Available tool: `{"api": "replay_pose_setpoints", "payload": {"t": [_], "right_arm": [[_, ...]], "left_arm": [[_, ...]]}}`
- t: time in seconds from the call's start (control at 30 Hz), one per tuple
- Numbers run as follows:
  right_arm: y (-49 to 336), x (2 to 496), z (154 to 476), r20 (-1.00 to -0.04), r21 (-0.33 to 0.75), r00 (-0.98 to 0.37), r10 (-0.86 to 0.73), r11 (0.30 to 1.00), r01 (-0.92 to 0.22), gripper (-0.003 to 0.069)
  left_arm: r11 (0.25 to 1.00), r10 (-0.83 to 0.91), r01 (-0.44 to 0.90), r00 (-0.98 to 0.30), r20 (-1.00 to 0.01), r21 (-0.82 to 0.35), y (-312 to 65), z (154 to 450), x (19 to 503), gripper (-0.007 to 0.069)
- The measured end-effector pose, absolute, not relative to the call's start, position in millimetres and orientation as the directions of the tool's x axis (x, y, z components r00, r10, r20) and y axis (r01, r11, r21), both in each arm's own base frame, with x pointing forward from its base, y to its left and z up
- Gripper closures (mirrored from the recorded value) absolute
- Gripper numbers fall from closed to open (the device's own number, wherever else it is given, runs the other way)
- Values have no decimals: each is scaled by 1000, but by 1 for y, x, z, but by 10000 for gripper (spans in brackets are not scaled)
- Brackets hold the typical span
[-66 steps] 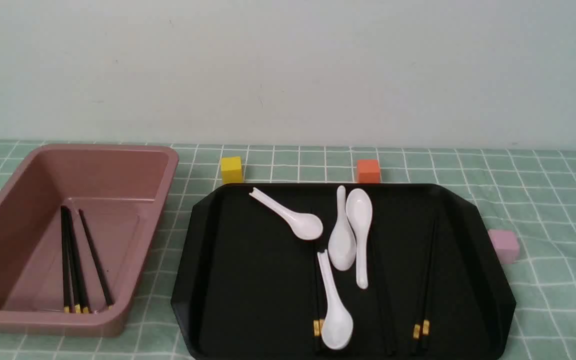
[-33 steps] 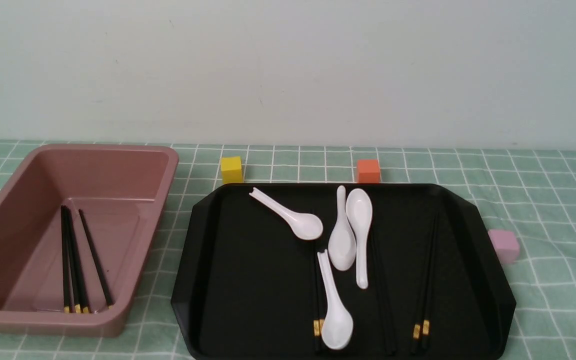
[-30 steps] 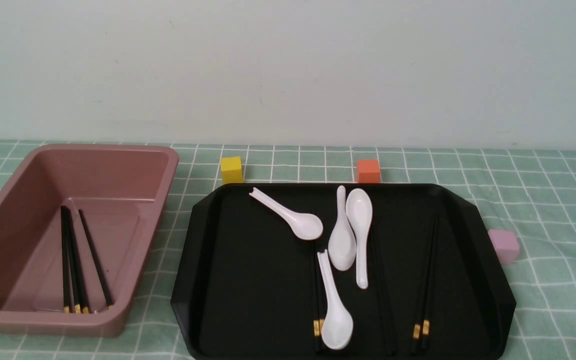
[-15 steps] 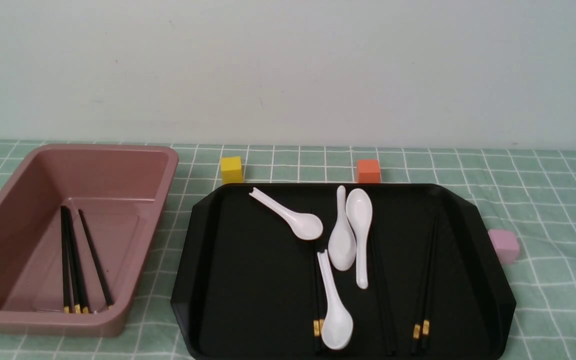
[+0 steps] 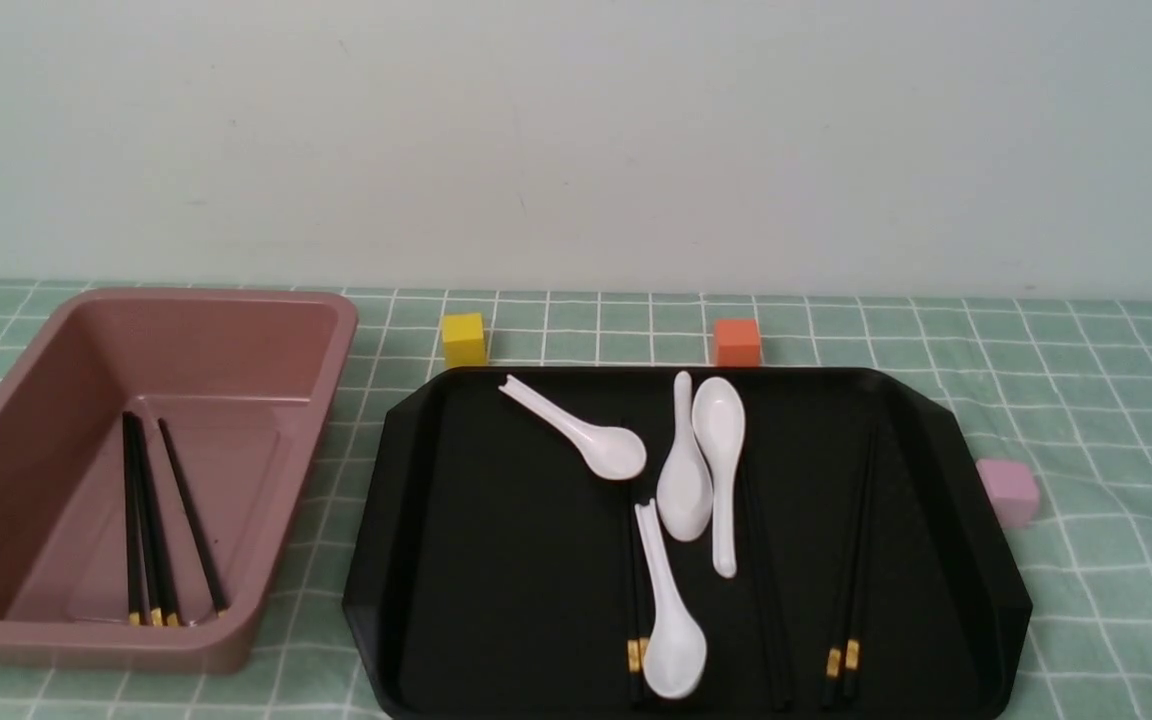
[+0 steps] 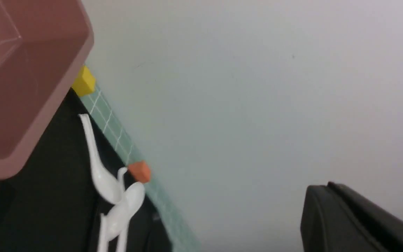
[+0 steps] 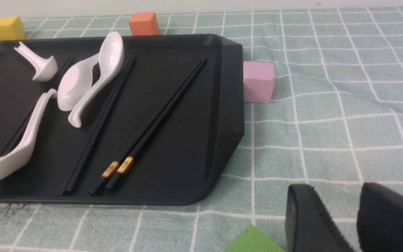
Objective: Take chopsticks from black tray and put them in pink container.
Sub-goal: 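Reach over to the black tray and grasp a pair of chopsticks with the left gripper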
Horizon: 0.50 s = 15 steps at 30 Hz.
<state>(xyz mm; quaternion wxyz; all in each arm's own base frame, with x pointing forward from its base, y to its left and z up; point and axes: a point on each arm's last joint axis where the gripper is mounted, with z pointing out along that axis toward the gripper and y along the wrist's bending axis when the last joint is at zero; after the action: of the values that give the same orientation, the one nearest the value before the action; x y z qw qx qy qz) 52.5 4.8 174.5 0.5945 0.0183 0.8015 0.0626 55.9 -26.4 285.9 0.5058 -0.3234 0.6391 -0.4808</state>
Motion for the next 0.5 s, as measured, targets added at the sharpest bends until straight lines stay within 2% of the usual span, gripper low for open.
{"api": "replay_pose_setpoints", "payload": {"t": [0.07,0.13,0.17,0.2,0.27,0.3,0.4,0.5], "right_arm": [[5,52,174,-951,122,-293,104,991,-45,419],[5,52,174,-951,122,-293,104,991,-45,419],[5,52,174,-951,122,-293,104,991,-45,419],[5,52,174,-951,122,-293,104,991,-45,419],[5,52,174,-951,122,-293,104,991,-45,419],[5,52,174,-951,122,-293,104,991,-45,419],[5,52,174,-951,122,-293,104,991,-45,419],[5,52,174,-951,122,-293,104,991,-45,419]], "left_arm": [[435,-829,8,-387,-404,-901,-32,303,70,638],[514,-754,-78,-517,-406,-854,-37,308,86,638],[588,-685,-159,-620,-384,-793,-39,307,103,638],[601,-667,-166,-643,-377,-782,-40,309,105,638],[730,-530,-262,-801,-280,-631,-39,301,137,638],[765,-488,-278,-839,-240,-581,-38,298,150,638],[815,-413,-296,-899,-142,-498,-40,290,185,638],[848,-338,-262,-937,-89,-461,-61,280,209,638]]}}
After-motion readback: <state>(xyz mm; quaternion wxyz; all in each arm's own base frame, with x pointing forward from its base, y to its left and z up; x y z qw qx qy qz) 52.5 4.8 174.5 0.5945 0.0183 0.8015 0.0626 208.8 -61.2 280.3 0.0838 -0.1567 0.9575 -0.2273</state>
